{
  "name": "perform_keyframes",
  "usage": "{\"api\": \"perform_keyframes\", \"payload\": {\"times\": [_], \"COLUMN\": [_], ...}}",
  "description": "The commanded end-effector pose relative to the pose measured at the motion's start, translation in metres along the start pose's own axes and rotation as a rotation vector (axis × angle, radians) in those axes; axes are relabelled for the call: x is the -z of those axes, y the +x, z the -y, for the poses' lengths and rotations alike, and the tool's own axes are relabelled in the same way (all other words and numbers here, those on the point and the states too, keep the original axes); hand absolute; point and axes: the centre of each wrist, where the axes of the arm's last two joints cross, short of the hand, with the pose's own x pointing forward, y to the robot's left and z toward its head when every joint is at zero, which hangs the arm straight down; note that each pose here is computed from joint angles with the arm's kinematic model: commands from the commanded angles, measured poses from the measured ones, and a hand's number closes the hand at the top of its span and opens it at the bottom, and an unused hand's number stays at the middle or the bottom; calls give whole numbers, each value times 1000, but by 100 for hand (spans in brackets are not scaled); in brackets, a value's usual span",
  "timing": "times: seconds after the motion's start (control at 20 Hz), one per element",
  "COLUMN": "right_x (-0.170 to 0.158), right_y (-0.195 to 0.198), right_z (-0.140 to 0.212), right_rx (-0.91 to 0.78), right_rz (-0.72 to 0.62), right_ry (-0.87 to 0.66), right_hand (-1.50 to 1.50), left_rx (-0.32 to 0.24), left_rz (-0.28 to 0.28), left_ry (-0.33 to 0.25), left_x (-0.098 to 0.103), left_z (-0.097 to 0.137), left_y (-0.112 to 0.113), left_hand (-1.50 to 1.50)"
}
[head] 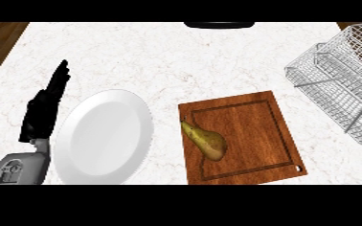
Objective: Pick the lemon from the cutting board and place it in the tiered basket
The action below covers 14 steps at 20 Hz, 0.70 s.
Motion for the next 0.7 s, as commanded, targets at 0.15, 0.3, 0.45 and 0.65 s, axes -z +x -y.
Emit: {"api": "perform_keyframes", "payload": {"times": [0.15, 0.3, 0.45, 0.65], "right_x": [13, 9, 4, 18], "right_y": [-41, -51, -45, -69], "right_z": [-29, -51, -29, -49], "right_rx": [-28, 55, 88, 221], "right_rz": [28, -13, 0, -113], "right_ry": [115, 164, 202, 333], "right_hand": [150, 150, 150, 150], "left_rx": [-9, 3, 11, -1], "left_rz": [-4, 2, -6, -7], "left_ry": [-5, 7, 1, 4], "left_x": [-2, -21, 7, -1], "left_z": [2, -4, 2, 4], "left_y": [-13, -11, 2, 4], "left_hand": [0, 0, 0, 0]}}
